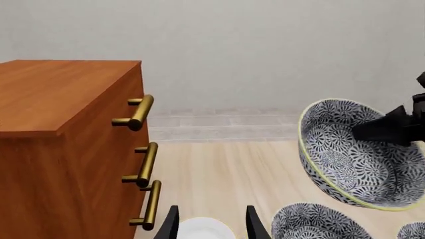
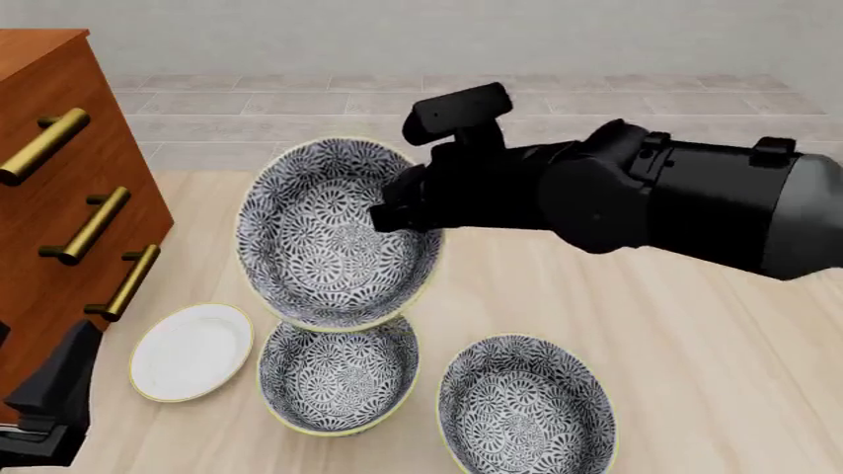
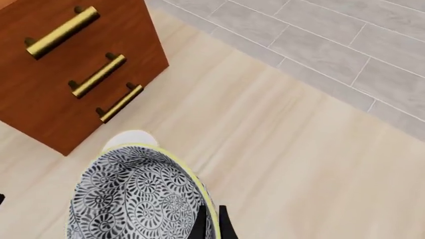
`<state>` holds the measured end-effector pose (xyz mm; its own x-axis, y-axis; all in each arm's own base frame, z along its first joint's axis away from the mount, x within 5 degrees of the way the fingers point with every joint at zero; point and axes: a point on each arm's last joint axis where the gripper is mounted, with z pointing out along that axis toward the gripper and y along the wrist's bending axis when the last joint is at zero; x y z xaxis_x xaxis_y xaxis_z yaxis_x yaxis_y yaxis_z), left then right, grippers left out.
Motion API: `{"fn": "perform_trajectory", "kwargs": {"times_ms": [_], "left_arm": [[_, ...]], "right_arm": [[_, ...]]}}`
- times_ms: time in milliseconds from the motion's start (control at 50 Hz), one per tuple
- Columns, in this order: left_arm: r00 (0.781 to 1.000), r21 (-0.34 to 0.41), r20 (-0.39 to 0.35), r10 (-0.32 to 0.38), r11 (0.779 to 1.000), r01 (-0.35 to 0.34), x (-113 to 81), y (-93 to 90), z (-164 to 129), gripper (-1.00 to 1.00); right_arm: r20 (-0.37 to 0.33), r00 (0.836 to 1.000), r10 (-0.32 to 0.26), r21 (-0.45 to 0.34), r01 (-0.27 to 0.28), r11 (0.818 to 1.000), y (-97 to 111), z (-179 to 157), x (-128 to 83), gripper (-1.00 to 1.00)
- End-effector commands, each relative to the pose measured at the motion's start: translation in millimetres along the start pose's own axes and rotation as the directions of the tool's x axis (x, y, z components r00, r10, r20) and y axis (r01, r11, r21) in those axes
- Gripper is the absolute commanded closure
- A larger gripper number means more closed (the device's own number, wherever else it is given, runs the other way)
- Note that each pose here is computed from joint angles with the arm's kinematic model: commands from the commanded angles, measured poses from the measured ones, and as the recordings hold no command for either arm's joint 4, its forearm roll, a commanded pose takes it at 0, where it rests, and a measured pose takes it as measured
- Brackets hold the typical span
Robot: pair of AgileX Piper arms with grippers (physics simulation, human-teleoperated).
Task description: Stack the bowl at the front on the bowl in the middle.
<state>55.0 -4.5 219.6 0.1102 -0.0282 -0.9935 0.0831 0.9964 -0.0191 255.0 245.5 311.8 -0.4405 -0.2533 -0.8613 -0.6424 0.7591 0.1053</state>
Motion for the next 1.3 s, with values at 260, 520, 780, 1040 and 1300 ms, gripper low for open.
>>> {"fn": "perform_trajectory", "kwargs": {"times_ms": [260, 520, 780, 1040, 1300], "left_arm": [[1.000, -0.004, 0.001, -0.009, 1.000, 0.009, -1.3, 0.2, -0.1, -1.00], [1.000, -0.002, -0.004, -0.009, 1.000, 0.009, 0.7, 0.1, 0.0, -1.00], [1.000, -0.002, -0.007, -0.008, 1.000, 0.008, 2.5, 0.2, 0.1, -1.00], [1.000, -0.002, -0.005, -0.008, 1.000, 0.008, 2.6, 0.2, 0.2, -1.00], [1.000, 0.002, -0.003, -0.004, 1.000, 0.004, 2.6, -0.1, 0.2, -1.00]], "right_arm": [[-0.089, 0.993, 0.077, -0.018, -0.079, 0.997, 12.4, 40.8, 24.1, 1.00], [-0.129, 0.984, 0.124, -0.023, -0.129, 0.991, 21.2, 36.9, 26.0, 1.00], [-0.171, 0.974, 0.151, 0.013, -0.151, 0.988, 11.4, 44.8, 34.7, 1.00], [-0.195, 0.972, 0.132, 0.023, -0.130, 0.991, 6.3, 44.1, 45.7, 1.00], [-0.207, 0.969, 0.132, 0.024, -0.130, 0.991, 6.5, 50.6, 56.7, 1.00]]}}
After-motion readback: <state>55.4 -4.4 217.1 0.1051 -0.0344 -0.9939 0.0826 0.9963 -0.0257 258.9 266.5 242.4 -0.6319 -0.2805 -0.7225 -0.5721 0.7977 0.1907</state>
